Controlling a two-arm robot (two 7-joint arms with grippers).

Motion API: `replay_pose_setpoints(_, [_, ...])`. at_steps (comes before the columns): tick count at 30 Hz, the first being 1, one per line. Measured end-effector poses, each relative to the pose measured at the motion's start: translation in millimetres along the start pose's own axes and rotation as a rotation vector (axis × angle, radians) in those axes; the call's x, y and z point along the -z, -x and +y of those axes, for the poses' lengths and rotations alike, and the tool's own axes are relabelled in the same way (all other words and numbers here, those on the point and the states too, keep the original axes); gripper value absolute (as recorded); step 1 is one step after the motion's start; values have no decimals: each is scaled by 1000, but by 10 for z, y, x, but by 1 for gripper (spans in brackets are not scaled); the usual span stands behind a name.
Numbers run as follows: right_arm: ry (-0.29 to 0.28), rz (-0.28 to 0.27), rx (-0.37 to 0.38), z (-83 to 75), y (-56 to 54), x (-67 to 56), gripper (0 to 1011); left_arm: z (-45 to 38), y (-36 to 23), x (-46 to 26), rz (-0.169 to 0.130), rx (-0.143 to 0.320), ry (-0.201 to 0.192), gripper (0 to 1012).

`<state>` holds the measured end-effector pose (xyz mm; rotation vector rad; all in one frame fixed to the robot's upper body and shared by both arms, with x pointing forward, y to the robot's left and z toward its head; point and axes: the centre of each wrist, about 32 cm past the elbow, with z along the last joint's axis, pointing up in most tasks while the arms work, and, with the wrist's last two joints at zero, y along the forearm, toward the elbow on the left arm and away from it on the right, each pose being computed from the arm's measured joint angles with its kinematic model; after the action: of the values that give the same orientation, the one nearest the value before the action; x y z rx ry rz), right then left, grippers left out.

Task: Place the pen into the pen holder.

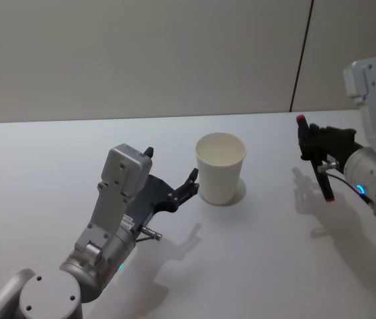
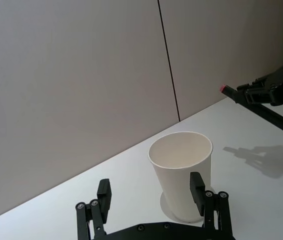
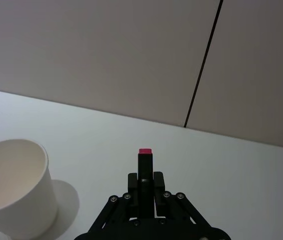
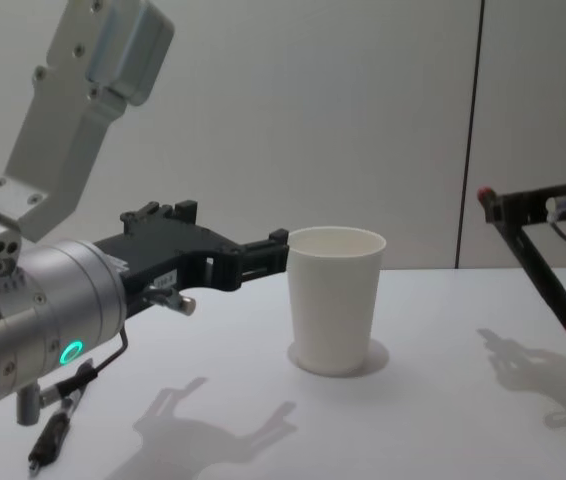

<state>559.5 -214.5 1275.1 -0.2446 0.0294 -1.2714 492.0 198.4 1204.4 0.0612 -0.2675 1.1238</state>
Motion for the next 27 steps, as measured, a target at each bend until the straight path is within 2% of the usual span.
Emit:
replay_pose_setpoints(13, [-193,-72,-12,-46,80,114,167,0,0,0,0,0,0,1000])
replay_pose_setpoints(15, [-243,-90,-19,-32,108,138,167,0,0,0,0,0,0,1000])
replay_pose_setpoints(27, [-408,-151,-57,117,231,164,166,0,0,0,0,0,0,1000])
